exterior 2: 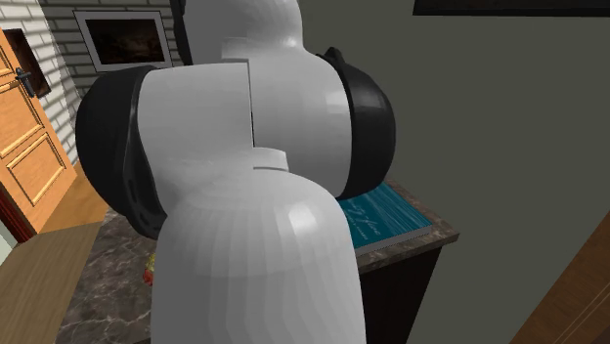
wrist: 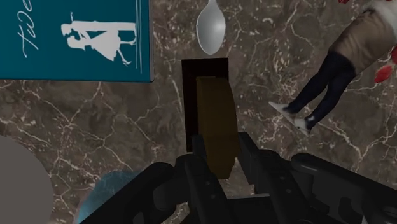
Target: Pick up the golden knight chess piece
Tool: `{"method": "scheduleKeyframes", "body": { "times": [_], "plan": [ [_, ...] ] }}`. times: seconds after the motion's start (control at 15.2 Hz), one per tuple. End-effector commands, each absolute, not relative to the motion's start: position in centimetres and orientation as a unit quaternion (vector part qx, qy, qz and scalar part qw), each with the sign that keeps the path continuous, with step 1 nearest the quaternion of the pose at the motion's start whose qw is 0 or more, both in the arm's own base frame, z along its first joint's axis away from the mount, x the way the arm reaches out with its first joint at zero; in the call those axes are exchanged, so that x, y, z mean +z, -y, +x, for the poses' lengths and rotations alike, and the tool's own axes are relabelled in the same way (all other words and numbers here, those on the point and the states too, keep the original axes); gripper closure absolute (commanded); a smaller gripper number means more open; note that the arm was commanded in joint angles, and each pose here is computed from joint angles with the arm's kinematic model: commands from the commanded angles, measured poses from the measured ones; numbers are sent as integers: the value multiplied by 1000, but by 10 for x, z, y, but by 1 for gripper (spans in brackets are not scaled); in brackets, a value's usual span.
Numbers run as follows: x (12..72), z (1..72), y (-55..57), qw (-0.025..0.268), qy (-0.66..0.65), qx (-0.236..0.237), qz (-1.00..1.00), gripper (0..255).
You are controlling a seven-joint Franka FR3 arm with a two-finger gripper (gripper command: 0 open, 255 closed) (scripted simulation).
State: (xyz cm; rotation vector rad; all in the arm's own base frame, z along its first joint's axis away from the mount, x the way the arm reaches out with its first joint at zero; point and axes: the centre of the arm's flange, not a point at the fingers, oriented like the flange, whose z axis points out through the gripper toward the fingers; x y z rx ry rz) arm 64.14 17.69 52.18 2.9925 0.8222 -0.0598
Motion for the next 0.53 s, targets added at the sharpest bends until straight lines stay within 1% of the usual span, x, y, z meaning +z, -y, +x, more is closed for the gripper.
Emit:
{"method": "scheduleKeyframes", "body": {
  "times": [0.0, 0.33, 0.46],
  "plan": [
    [532, 643, -176, 19, -265, -19, 964, 255],
    [559, 643, -176, 19, -265, -19, 964, 255],
    [559, 643, -176, 19, -265, -19, 964, 255]
  ]
}}
